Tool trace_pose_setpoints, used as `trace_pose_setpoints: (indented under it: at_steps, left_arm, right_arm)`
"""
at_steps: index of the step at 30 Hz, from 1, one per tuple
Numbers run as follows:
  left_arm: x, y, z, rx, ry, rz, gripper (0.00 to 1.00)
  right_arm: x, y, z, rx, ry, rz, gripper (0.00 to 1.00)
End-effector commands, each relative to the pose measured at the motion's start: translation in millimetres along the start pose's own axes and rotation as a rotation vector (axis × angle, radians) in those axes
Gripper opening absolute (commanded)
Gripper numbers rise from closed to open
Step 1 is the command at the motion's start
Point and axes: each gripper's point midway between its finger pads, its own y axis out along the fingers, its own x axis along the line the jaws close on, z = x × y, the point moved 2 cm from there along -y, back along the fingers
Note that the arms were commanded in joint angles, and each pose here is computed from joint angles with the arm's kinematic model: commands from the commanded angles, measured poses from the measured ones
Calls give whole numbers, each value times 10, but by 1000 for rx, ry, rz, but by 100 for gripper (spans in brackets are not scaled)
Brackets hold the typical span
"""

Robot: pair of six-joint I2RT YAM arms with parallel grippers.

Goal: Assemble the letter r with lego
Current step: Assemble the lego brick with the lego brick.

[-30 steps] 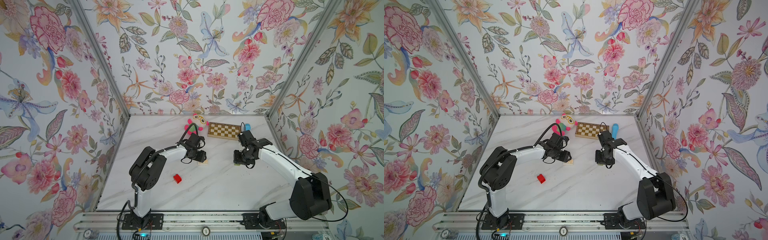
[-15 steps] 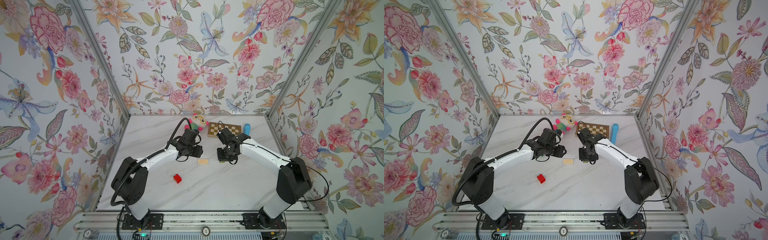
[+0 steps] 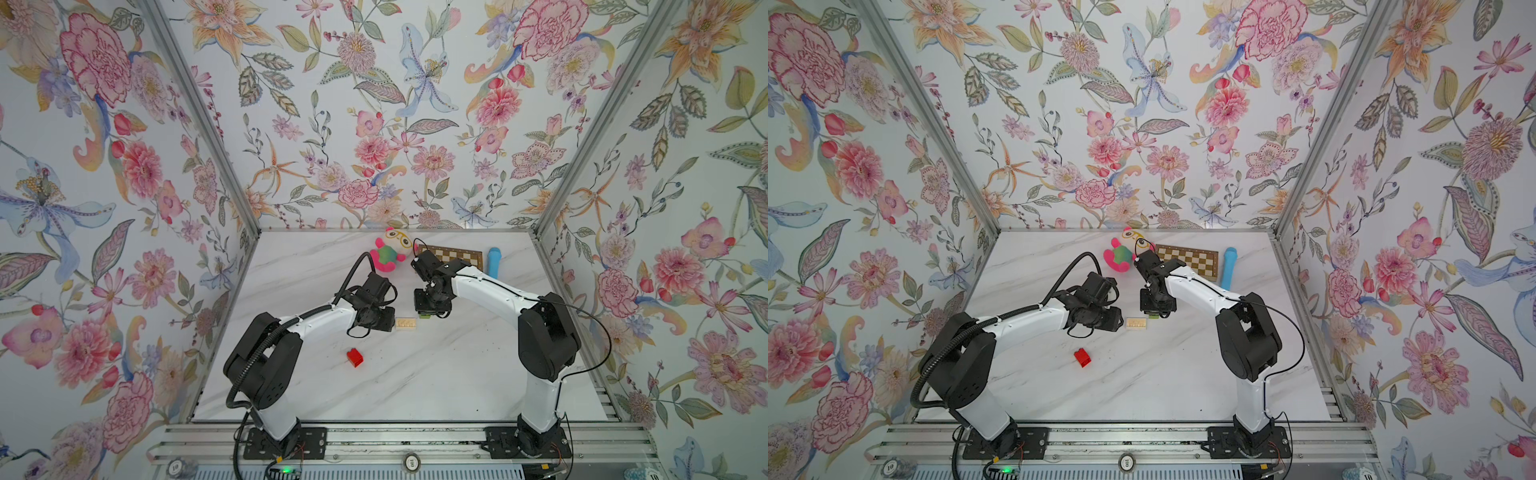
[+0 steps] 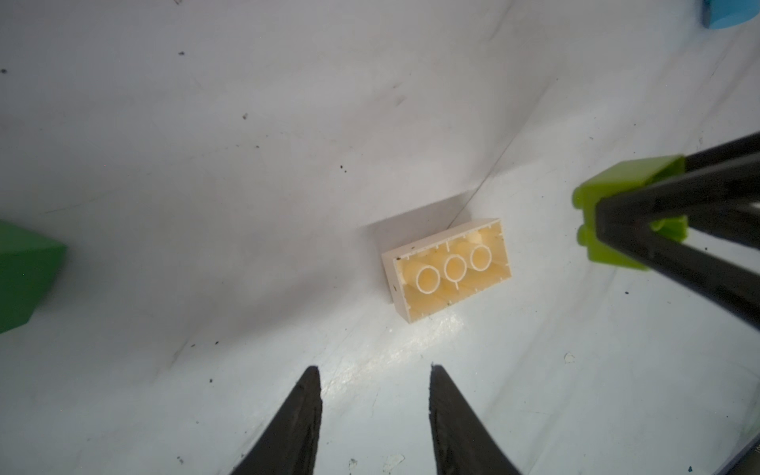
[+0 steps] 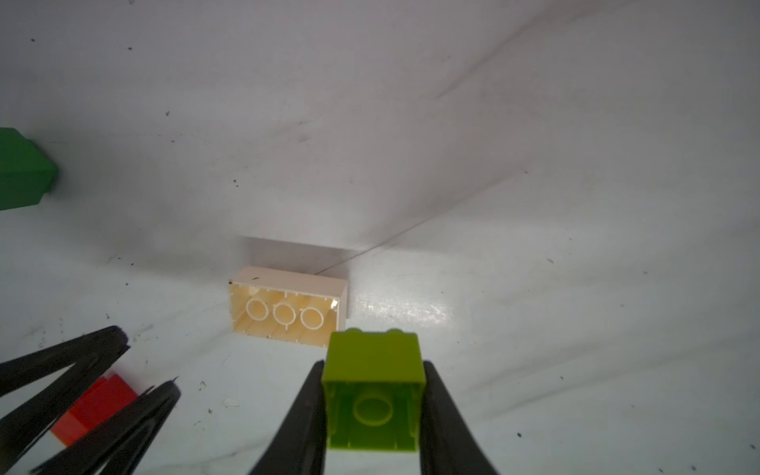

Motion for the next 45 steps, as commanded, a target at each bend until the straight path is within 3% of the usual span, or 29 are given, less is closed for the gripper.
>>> trace_pose_setpoints:
  at_steps: [1,45]
  left_arm:
    - [48,36,-83,4,-9,-38,46]
    - [26,265,10,67,-40,23,44]
  right_arm:
    - [133,75,51,36,-1,-14,32]
    - [-44,388,154,109,20,48,31]
